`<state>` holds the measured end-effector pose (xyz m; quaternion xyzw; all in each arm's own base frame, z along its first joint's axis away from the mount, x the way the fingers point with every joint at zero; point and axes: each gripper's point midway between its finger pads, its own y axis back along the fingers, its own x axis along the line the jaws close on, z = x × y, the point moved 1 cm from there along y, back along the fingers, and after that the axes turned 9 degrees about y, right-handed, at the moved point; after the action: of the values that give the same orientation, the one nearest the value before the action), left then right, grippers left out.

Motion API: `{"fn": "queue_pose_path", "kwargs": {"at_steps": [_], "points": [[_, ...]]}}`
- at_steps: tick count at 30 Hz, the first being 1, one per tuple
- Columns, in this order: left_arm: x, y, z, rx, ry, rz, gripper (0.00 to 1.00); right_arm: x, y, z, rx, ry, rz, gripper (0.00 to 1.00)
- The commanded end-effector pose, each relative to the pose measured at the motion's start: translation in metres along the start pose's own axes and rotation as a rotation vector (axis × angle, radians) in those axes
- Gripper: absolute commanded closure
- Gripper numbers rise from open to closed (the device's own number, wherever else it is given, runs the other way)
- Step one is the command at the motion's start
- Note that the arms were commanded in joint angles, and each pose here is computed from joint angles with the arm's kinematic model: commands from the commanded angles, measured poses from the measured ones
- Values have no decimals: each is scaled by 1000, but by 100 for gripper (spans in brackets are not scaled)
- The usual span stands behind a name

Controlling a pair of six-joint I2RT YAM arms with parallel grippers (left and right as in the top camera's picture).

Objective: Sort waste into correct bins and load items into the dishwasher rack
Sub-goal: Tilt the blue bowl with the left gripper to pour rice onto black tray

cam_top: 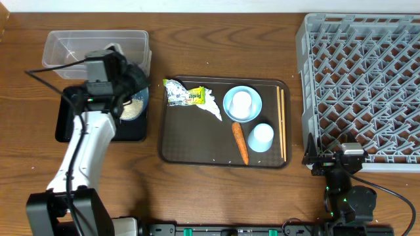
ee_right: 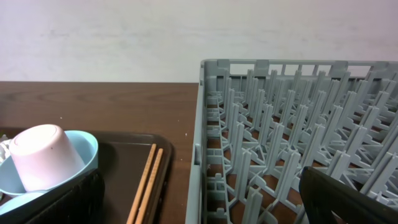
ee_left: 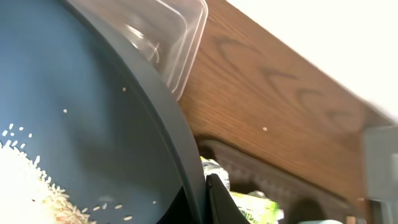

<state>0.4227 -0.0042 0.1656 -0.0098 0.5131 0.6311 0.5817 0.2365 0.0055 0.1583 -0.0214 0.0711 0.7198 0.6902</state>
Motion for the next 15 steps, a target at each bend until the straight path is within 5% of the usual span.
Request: {"fn": "queue_pose_path", "kwargs": {"at_steps": [1,15], "points": [[-11,12,9,47,72,-130,94,5,0,-1,2,16,17,1],[22,53,47,78,242,-308,94,5,0,-1,2,16,17,1]]}}
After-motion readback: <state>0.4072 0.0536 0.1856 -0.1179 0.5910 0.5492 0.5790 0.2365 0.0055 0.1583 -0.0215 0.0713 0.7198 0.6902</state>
